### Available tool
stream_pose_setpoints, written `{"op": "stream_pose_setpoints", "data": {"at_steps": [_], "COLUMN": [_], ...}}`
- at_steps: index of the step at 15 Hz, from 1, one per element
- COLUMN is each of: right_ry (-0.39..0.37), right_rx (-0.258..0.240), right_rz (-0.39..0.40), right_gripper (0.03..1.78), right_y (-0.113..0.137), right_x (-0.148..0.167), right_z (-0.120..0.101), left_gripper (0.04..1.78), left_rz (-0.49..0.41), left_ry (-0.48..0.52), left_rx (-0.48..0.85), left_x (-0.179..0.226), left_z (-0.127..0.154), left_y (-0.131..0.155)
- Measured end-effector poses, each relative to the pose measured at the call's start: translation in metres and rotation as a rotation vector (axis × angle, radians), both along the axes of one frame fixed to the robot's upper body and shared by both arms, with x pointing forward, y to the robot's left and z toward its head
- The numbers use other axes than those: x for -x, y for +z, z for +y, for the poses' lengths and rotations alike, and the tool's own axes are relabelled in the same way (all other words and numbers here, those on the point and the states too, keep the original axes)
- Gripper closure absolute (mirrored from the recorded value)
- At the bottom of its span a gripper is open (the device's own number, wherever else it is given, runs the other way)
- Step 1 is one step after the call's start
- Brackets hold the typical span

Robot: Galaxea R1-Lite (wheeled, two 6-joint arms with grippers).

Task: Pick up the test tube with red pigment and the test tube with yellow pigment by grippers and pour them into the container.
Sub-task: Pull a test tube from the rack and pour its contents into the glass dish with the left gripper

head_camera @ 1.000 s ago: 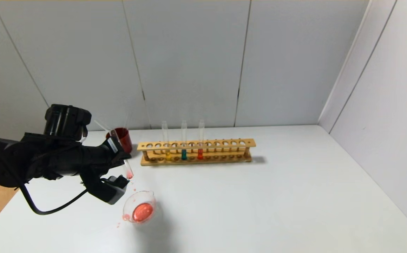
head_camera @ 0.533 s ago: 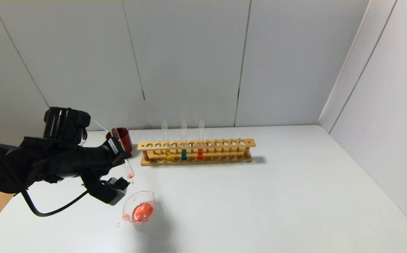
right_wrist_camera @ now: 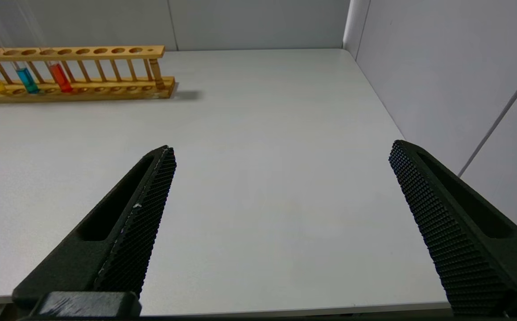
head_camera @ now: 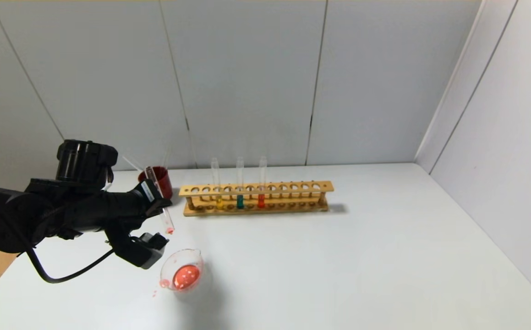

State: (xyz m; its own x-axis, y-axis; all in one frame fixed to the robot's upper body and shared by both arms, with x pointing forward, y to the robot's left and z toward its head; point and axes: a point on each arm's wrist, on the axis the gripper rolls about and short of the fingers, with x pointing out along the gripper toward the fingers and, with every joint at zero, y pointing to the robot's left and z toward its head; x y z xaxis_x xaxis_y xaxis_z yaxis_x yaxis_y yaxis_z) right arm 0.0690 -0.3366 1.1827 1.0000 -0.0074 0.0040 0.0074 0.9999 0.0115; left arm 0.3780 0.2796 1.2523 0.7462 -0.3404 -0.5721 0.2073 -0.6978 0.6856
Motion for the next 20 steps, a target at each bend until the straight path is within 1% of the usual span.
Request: {"op": "stream_pose_setpoints", "data": {"at_steps": [20], "right_ry": [0.000], "right_rx": [0.000], "right_rz": [0.000], "right_gripper": [0.06], "right_y": [0.0000], "right_x": [0.0000], "right_z": [0.0000], "left_gripper": [1.52], "left_rz": [-0.014], "left_ry": [-0.016], "left_rx": [-0.020], "left_x": [0.0001], "left_z": [0.0000], "left_y": [0.0012]}}
